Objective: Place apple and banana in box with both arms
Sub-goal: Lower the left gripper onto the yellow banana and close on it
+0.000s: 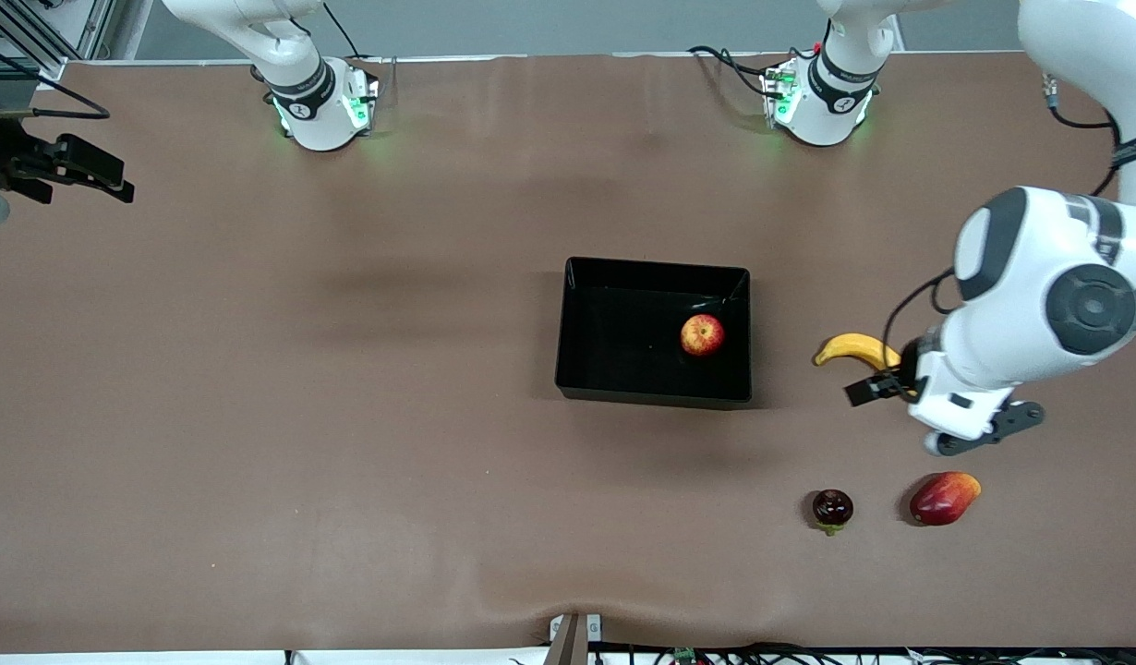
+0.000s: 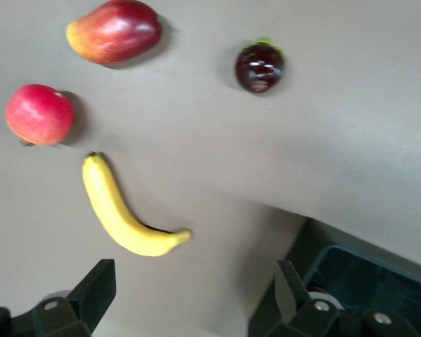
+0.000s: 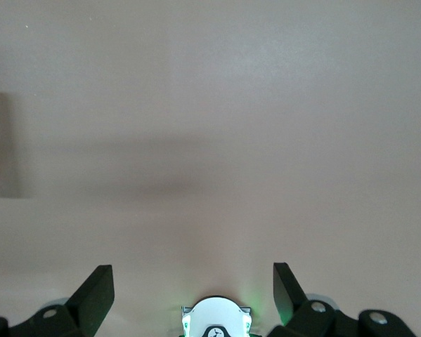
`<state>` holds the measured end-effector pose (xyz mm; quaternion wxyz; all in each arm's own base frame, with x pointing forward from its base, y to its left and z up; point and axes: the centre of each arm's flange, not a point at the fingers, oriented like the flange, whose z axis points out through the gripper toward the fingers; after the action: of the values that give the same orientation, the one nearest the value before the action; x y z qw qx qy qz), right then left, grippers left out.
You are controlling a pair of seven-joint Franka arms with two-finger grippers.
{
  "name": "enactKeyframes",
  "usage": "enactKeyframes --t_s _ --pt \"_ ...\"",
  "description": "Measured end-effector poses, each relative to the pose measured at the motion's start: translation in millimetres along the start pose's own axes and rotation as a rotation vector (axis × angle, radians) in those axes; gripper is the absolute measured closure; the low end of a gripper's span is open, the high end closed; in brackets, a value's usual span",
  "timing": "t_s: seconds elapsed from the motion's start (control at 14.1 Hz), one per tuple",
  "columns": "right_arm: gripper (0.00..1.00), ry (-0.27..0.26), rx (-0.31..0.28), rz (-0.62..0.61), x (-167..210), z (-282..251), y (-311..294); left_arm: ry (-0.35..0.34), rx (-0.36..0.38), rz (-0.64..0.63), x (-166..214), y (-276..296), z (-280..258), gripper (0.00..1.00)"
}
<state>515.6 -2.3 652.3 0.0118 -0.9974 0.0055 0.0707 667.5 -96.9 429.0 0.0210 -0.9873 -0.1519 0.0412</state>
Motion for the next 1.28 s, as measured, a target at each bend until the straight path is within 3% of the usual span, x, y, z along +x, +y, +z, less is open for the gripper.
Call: enactKeyframes --t_s 0.5,0.85,1.28 --pt "0.00 0.047 0.000 0.000 5 -5 0 -0.087 0.003 -0.005 32 -74 56 0.00" --pt "0.00 0.071 0.000 0.009 8 -6 5 -0.070 -0.025 -0.035 34 -104 117 0.00" --pt "0.00 0.071 0.000 0.013 8 -6 7 -0.072 -0.051 -0.187 7 -121 202 0.00"
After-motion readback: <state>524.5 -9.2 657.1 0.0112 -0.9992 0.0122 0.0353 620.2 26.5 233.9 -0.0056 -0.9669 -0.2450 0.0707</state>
